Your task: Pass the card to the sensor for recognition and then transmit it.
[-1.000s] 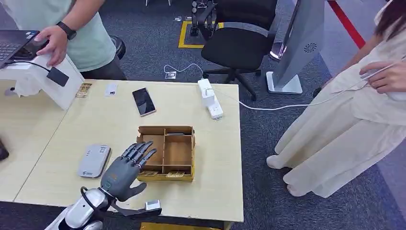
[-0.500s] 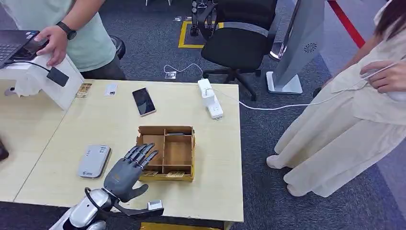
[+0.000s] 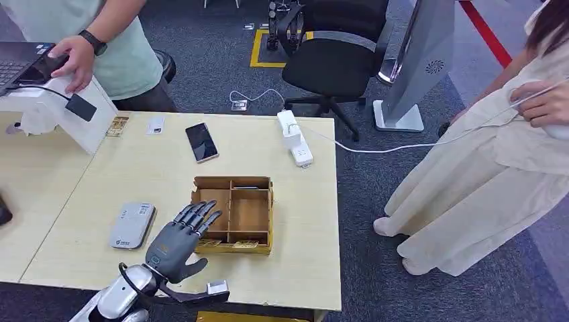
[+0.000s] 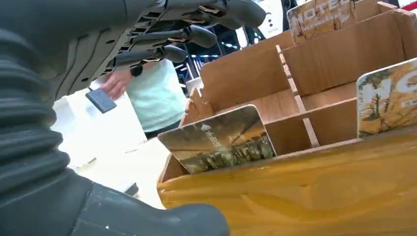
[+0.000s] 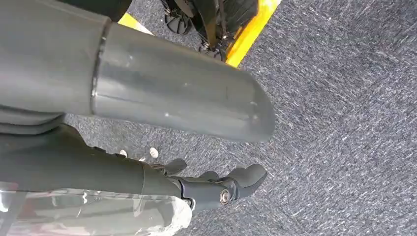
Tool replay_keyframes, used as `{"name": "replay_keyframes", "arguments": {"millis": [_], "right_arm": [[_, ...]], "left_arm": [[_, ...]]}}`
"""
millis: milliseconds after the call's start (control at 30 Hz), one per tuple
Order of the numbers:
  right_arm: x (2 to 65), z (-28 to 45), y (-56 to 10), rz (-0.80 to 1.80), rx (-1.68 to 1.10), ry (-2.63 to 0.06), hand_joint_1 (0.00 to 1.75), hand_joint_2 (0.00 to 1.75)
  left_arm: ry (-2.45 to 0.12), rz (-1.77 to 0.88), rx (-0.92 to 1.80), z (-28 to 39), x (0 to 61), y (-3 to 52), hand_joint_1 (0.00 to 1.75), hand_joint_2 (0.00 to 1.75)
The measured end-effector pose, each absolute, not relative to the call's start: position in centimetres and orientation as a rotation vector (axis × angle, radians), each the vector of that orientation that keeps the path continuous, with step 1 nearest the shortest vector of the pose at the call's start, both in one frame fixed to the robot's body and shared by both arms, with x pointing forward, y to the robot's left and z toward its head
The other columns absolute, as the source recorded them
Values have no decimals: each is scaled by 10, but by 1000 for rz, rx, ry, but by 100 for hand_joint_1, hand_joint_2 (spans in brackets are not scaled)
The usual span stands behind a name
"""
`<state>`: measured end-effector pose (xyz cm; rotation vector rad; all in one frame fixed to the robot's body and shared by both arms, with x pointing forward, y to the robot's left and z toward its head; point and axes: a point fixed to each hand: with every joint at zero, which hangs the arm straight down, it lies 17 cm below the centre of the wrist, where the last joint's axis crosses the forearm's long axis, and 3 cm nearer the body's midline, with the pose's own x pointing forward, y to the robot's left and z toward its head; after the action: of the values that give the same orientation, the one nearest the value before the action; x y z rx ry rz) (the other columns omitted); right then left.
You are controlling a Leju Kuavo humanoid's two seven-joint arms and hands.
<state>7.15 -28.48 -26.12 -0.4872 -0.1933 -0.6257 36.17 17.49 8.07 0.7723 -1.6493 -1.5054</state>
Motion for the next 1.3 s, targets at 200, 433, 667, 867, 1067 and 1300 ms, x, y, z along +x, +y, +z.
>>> {"name": "replay_keyframes", "arguments": {"millis": [200, 433, 667, 867, 1067, 1300], "right_arm": [[72, -261, -284, -625, -486, -194, 0, 0], [72, -261, -285, -622, -489, -196, 0, 0], [73, -261, -285, -624, -486, -202, 0, 0], [73, -261, -285, -621, -490, -202, 0, 0], [73, -261, -285, -619, -491, -203, 0, 0], [72, -260, -287, -613, -502, -202, 0, 0]], "left_arm": [[-1681, -1485, 840, 91, 365, 175, 175, 175], [-1694, -1484, 837, 91, 362, 171, 175, 175], [-1713, -1487, 828, 94, 362, 165, 175, 175], [-1709, -1491, 800, 91, 360, 162, 175, 175], [-1694, -1504, 766, 84, 359, 162, 175, 175], [-1699, -1513, 759, 83, 358, 158, 152, 175]]}}
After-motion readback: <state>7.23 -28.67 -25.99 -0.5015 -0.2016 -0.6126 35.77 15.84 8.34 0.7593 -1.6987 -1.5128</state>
